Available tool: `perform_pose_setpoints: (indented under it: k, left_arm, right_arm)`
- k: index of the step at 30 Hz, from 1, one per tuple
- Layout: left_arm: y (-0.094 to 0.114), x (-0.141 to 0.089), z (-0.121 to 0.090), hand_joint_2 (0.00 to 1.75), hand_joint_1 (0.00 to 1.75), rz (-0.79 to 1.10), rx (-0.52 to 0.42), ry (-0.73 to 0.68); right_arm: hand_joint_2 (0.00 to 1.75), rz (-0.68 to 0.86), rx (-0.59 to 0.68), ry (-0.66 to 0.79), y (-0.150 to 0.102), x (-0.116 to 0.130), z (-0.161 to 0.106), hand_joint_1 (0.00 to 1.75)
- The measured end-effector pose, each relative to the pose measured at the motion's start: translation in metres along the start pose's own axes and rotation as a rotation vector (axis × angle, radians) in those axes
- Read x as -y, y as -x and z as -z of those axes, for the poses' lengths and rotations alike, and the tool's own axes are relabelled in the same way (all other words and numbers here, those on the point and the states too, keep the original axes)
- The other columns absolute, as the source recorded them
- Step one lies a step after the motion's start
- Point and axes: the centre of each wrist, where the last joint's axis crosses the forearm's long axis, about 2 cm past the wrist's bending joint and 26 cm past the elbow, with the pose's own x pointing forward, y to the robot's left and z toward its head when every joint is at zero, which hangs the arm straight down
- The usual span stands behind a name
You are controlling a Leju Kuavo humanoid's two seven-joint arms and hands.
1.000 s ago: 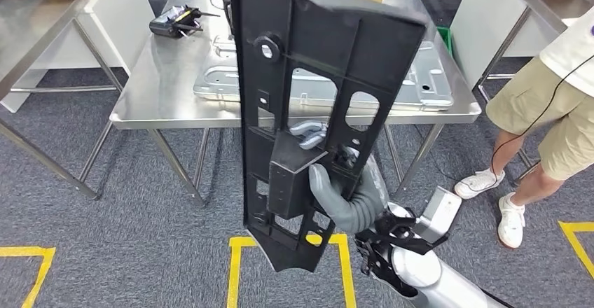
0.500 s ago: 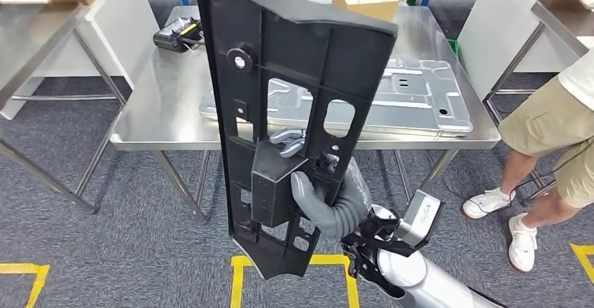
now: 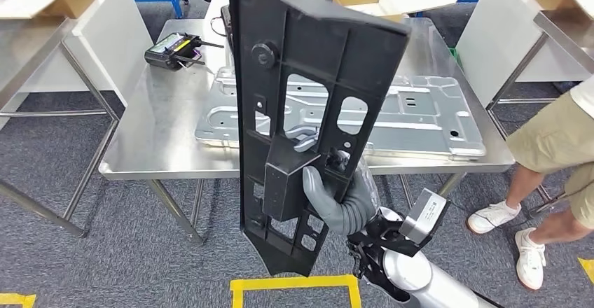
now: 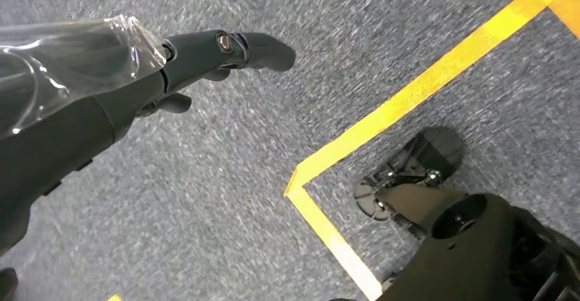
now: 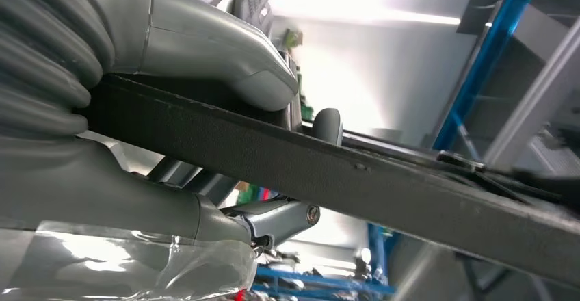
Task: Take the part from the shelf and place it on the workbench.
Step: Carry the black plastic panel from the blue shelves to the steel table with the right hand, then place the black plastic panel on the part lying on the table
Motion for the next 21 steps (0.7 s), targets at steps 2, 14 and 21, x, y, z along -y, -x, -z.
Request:
perform_pose_setpoints:
  k: [2,14,21]
  left_arm:
    - [-0.001,0.0,0.0,1.75,0.0,-0.001,0.003,0.0]
    - [-0.002,0.002,0.0,1.75,0.0,-0.005,0.003,0.003]
    - [-0.007,0.004,0.0,1.75,0.0,-0.011,0.014,0.008]
  right_arm:
    - [1.75,-0.005,0.005,0.003,-0.003,0.001,0.0,1.75]
    - [1.75,-0.052,-0.016,0.015,-0.009,0.01,-0.004,1.75]
    - [1.75,-0.082,-0.018,0.028,-0.017,0.014,-0.003,1.75]
